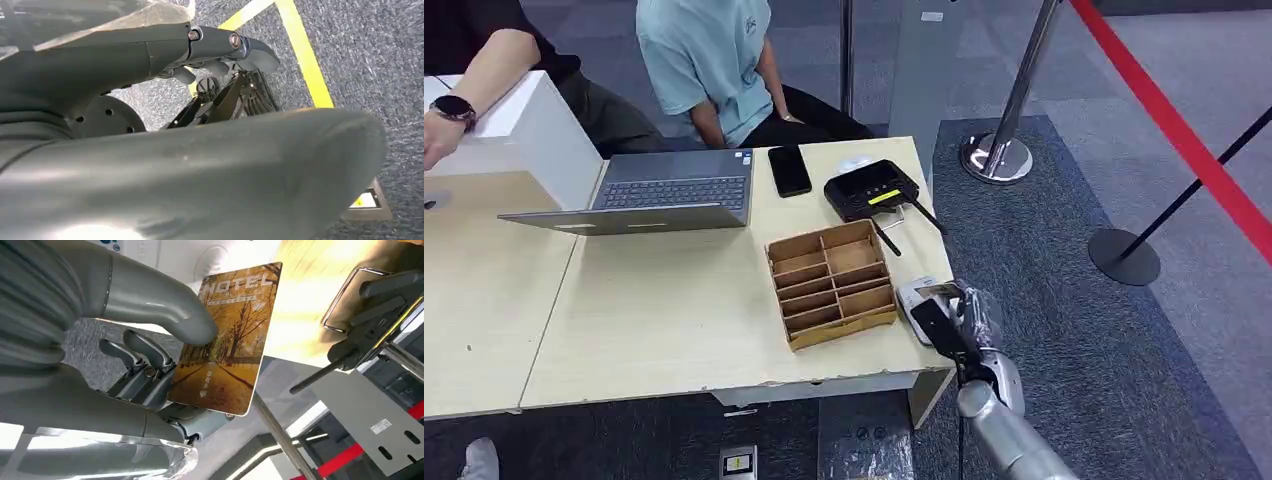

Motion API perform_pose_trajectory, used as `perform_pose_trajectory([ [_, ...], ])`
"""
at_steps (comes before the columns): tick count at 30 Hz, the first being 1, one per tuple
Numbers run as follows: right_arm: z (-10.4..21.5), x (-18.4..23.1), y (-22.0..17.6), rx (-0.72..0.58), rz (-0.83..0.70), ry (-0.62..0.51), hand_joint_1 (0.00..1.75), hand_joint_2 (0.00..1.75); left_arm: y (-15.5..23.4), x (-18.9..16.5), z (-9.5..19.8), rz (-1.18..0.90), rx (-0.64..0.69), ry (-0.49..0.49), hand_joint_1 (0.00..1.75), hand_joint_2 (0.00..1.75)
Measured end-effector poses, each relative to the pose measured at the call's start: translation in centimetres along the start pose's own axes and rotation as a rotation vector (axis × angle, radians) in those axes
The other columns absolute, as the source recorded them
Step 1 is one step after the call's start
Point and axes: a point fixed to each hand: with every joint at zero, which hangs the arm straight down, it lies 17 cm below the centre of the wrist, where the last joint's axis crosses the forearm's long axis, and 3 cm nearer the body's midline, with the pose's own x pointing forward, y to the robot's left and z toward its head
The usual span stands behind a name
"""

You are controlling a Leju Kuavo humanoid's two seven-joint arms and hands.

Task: Pass the card to the sensor for recognition and then transmit it.

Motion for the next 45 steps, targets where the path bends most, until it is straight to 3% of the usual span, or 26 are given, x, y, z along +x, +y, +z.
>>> perform_pose_trajectory([
  [13, -0.2, 0.9, 0.1, 0.008, 0.067, -0.049, 1.75, 1.75, 0.0, -0.2, 0.0, -0.020, 0.002, 0.010, 0.00, 0.00],
  [35, -0.6, -0.1, 0.5, 0.010, -0.007, 0.019, 1.75, 1.75, -0.1, -0.1, 0.0, -0.030, -0.002, 0.009, 0.00, 0.00],
  [45, -1.1, 0.6, -0.4, -0.006, 0.046, -0.041, 1.75, 1.75, -0.1, 0.0, 0.0, -0.023, -0.003, 0.004, 0.00, 0.00],
])
